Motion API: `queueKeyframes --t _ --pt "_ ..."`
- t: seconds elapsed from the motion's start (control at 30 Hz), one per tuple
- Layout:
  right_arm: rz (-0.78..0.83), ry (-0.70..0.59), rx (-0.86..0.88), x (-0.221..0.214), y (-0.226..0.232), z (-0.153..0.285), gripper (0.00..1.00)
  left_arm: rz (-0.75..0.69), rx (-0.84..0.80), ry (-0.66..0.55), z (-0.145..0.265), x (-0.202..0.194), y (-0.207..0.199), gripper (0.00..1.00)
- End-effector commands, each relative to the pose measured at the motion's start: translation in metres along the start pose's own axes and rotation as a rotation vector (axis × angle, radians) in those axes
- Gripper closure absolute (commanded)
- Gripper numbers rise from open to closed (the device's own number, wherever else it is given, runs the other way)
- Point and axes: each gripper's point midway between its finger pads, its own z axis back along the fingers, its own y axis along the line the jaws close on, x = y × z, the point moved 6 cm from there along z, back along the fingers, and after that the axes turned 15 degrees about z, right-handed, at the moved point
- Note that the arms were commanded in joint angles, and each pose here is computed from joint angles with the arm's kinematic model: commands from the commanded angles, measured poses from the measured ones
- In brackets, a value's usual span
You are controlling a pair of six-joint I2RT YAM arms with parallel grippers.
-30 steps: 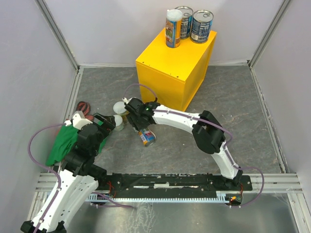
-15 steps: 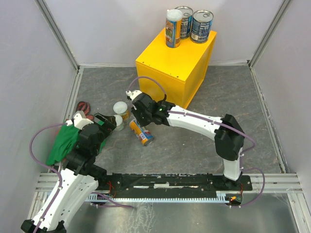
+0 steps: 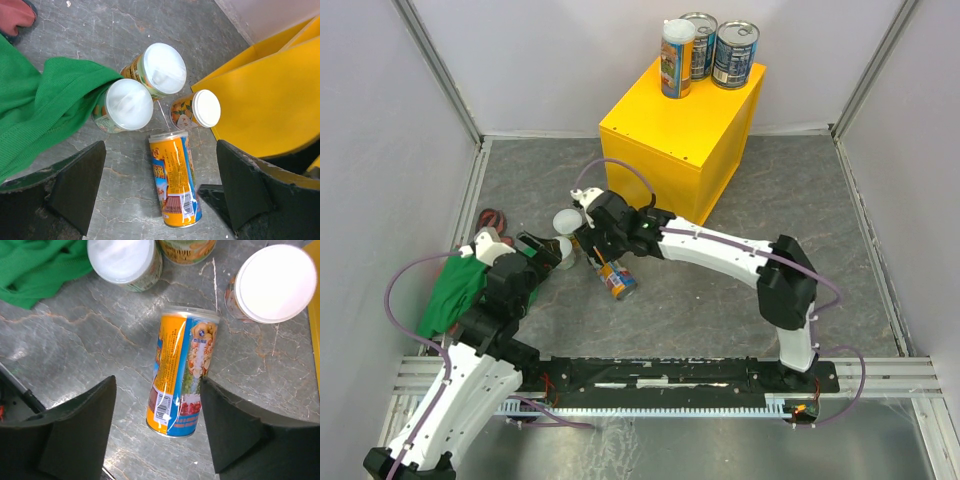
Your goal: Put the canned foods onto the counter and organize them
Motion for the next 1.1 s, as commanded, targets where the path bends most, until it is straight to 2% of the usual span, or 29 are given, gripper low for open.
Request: queueKeyframes --t 0.0,0.27,0.53,1.0,1.07 --pt "0.019 0.062 0.025 0.001 0.007 -0.012 0.21 0.060 -0.034 -0.023 -0.004 0.003 -0.010 0.04" --pt "0.067 0.145 -0.069 0.001 -0.002 -0.036 0.00 0.055 -0.028 -0.024 -0.001 0.004 -0.008 0.04" --pt "0.089 0.201 -0.074 -0.013 -0.002 -0.062 0.01 0.047 -0.023 -0.024 0.000 0.005 -0.007 0.04" --pt "0.111 0.214 -0.076 -0.018 -0.006 -0.094 0.00 0.045 -0.013 -0.020 -0.002 0.004 -0.008 0.04" --pt "0.108 0.235 -0.077 -0.024 -0.007 -0.101 0.03 0.045 -0.009 -0.019 -0.002 0.003 -0.007 0.04"
